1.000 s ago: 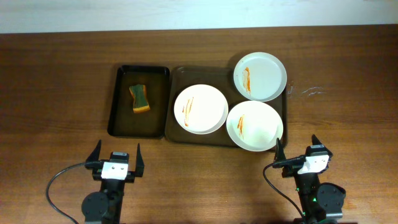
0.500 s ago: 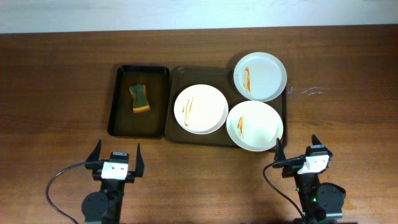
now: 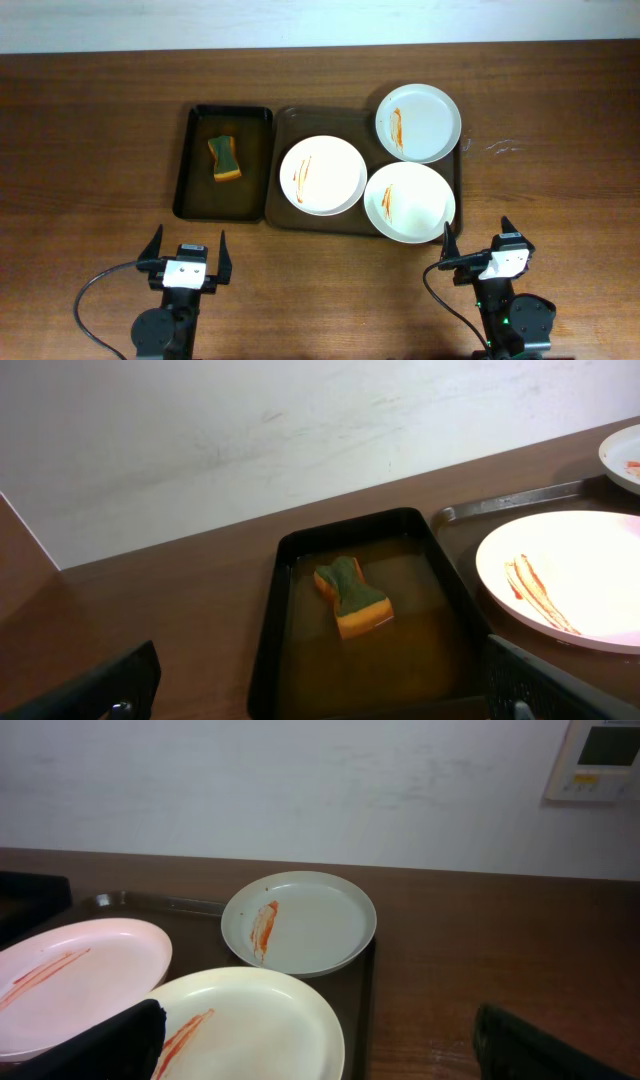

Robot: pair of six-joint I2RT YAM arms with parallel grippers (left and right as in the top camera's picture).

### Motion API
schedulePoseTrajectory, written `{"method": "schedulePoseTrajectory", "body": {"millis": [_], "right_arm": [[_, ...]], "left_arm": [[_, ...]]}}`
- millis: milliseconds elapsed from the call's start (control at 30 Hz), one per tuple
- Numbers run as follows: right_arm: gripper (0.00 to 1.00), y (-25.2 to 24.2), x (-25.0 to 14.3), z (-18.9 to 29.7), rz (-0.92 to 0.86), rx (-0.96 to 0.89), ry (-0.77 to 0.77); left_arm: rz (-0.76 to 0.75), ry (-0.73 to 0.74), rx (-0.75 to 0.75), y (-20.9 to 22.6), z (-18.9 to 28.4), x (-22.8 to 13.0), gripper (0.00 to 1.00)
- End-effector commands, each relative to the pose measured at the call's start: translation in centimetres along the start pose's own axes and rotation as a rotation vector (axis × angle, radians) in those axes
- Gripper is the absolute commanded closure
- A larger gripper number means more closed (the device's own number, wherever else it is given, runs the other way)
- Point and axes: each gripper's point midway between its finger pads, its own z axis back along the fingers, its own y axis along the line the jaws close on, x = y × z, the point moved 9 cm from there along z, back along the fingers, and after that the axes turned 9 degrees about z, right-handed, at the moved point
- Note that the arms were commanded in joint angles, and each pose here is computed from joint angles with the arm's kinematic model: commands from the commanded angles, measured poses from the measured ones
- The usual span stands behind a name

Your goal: Clean dirty plates on tray and stack at the side

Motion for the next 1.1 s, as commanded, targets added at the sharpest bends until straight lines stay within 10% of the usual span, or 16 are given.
{"method": "schedulePoseTrajectory", "body": {"millis": [0,300,533,700,867,1067], "right_arm": [[0.02,0.0,-0.1,0.0,-0.011,-0.007,0.0],[0.02,1.3,6.4,1.6,-0.021,0.238,-0.36],[0.02,0.4,14.0,3.8,-0.008,0.274,-0.471],[0.02,-0.1,18.1,-1.2,-0.073,0.384,-0.176],[0.02,-0.6,20.2,-10.2,-0.258,0.505,0.48],[0.11,2.2,12.4,-20.8,-0.444,0.626,0.817]], "left_arm": [[-0.02,-0.002,-0.004,-0.1,0.0,-0.1,0.01],[0.087,-0.188,-0.109,-0.5,1.4,6.4,0.0],[0.102,-0.018,-0.207,-0.3,-1.9,15.6,0.0],[0.123,0.36,-0.229,0.1,-7.8,18.1,0.0],[0.208,0.818,-0.299,-0.1,-14.3,18.9,0.0],[0.268,0.985,-0.368,-0.8,-17.8,15.6,0.0]]}}
